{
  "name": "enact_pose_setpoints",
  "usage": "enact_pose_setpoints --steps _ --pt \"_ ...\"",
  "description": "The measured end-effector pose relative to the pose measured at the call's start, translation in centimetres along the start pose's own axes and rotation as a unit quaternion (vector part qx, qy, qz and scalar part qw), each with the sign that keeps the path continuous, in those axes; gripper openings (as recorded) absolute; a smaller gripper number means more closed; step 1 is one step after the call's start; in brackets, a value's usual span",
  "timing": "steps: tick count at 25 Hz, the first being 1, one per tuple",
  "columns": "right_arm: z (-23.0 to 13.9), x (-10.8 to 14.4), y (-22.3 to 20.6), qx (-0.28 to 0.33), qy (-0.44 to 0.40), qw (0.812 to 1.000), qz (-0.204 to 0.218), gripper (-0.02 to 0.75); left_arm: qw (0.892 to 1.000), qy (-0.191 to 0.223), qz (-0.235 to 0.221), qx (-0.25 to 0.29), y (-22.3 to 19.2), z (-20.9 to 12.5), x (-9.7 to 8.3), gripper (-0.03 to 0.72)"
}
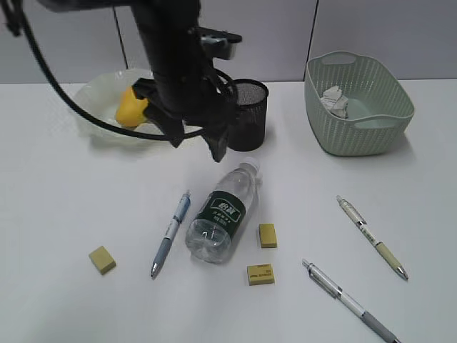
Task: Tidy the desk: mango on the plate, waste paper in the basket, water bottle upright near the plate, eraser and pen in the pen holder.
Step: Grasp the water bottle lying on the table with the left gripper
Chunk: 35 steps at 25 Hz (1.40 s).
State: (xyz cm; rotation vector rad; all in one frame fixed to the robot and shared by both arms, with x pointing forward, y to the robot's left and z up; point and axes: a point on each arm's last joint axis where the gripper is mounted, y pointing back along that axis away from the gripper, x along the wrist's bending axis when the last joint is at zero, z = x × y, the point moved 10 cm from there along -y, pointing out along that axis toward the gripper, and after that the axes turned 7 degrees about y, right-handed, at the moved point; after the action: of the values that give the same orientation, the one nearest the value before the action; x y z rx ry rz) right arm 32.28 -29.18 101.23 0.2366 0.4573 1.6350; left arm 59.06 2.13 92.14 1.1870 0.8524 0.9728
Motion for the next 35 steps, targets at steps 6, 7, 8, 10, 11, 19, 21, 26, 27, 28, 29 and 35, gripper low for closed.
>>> enact_pose_setpoints --steps 6,7,8,10,11,19,21,26,27,28,29,35 --pt "0.0 0.0 0.0 0.0 0.0 1.0 0.0 0.387 1.0 -0.017 -0.008 0.004 -3.7 2.1 -3.0 0.565" --pt "0.0 0.0 0.0 0.0 0.0 1.0 0.0 0.387 1.0 -0.018 -0.01 0.007 -4.3 2.2 -3.3 0.565" --pt "0.0 0.0 0.0 0.0 0.0 1.0 0.0 0.387 1.0 -0.017 -0.013 0.012 -4.9 2.2 -3.6 0.565" --pt "0.0 0.0 0.0 0.0 0.0 1.0 0.0 0.387 1.0 -0.015 -0.017 0.021 -5.7 2.0 -3.9 0.565" --pt "0.0 0.0 0.0 0.0 0.0 1.0 0.0 0.387 0.999 -0.015 -0.017 0.026 -6.0 1.9 -4.0 0.565" --pt "0.0 0.0 0.0 0.0 0.0 1.0 0.0 0.387 0.998 -0.014 -0.024 0.048 -7.8 1.2 -4.5 0.565" --pt "0.0 0.0 0.0 0.0 0.0 1.0 0.0 0.387 0.998 -0.014 -0.028 0.052 -8.0 1.0 -4.8 0.565" --pt "0.0 0.0 0.0 0.0 0.0 1.0 0.0 0.386 0.997 -0.015 -0.029 0.066 -9.2 0.5 -5.3 0.566" --pt "0.0 0.0 0.0 0.0 0.0 1.0 0.0 0.386 0.997 -0.014 -0.03 0.069 -9.5 0.4 -5.3 0.566" --pt "0.0 0.0 0.0 0.0 0.0 1.0 0.0 0.386 0.997 -0.013 -0.03 0.074 -9.9 0.2 -5.3 0.566" --pt "0.0 0.0 0.0 0.0 0.0 1.0 0.0 0.386 0.996 -0.012 -0.032 0.078 -10.2 0.1 -5.4 0.566" --pt "0.0 0.0 0.0 0.0 0.0 1.0 0.0 0.386 0.996 -0.018 -0.035 0.08 -10.3 0.0 -5.5 0.545"
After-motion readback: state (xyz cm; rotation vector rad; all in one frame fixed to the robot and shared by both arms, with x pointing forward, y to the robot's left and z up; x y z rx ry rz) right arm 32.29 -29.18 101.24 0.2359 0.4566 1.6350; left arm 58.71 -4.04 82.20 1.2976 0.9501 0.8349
